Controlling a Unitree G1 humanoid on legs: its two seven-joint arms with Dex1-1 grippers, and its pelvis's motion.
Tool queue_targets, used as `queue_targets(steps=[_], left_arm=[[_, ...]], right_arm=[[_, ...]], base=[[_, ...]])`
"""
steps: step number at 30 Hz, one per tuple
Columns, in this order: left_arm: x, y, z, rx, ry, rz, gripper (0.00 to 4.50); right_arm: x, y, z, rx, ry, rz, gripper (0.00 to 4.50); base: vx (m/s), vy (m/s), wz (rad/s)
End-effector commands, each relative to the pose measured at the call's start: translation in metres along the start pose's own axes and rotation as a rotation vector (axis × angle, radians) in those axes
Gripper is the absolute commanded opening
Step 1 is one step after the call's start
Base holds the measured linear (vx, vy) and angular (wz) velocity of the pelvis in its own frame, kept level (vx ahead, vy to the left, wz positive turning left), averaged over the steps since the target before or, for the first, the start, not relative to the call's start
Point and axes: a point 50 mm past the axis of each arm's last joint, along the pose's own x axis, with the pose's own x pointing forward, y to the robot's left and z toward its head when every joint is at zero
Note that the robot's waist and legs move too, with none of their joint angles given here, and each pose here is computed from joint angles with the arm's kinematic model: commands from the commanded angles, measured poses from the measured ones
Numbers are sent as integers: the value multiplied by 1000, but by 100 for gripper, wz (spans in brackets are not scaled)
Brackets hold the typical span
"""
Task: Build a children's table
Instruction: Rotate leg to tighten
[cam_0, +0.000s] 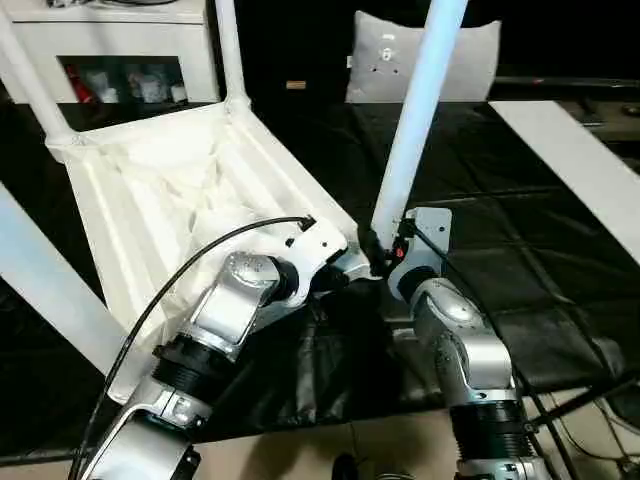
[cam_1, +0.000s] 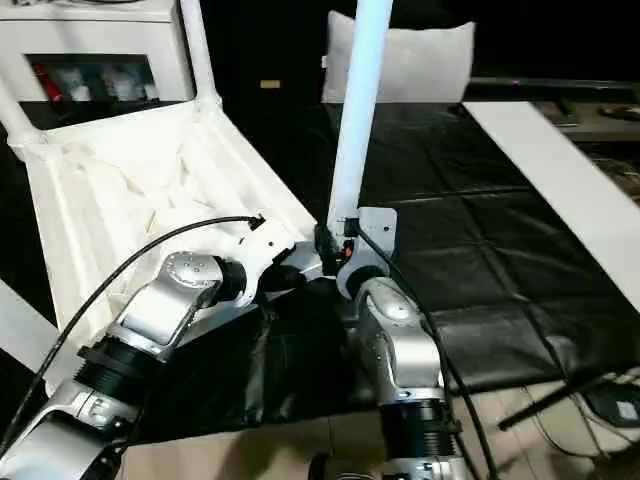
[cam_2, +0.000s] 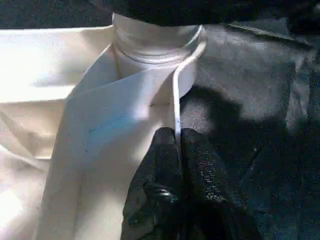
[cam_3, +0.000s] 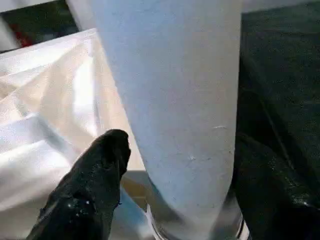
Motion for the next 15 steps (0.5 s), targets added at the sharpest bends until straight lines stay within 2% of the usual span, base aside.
queue_targets(steps=[1, 3, 4, 5, 8, 9, 10, 11, 15], left_arm=[[0, -9, 11, 47, -66, -76, 0], [-8, -3, 1, 52, -49, -89, 0], [-11, -1, -2, 57, -43, -96, 0], [-11, -1, -2, 57, -43, -96, 0], [-20, 2, -11, 102, -32, -164, 0], [-20, 2, -11, 102, -32, -164, 0], [-23, 3, -13, 113, -23, -184, 0], [-27, 2, -16, 147, -14, -252, 0], [-34, 0, -20, 206, 8, -357, 0]], right_arm=[[-3, 9, 1, 11, -1, 86, 359], [-14, -3, 4, 1, -7, 138, 362], [-18, -7, 5, -2, -1, 162, 392], [-18, -7, 5, -2, -1, 162, 392], [-33, -24, 13, -67, 11, 297, 404], [-33, -24, 13, -67, 11, 297, 434], [-37, -29, 15, -94, 21, 346, 443], [-42, -35, 20, -161, 50, 456, 444], [-48, -40, 25, -220, 109, 604, 447]], base=[[0, 0, 0], [0, 0, 0], [0, 0, 0], [0, 0, 0], [0, 0, 0], [0, 0, 0], [0, 0, 0], [0, 0, 0], [0, 0, 0]])
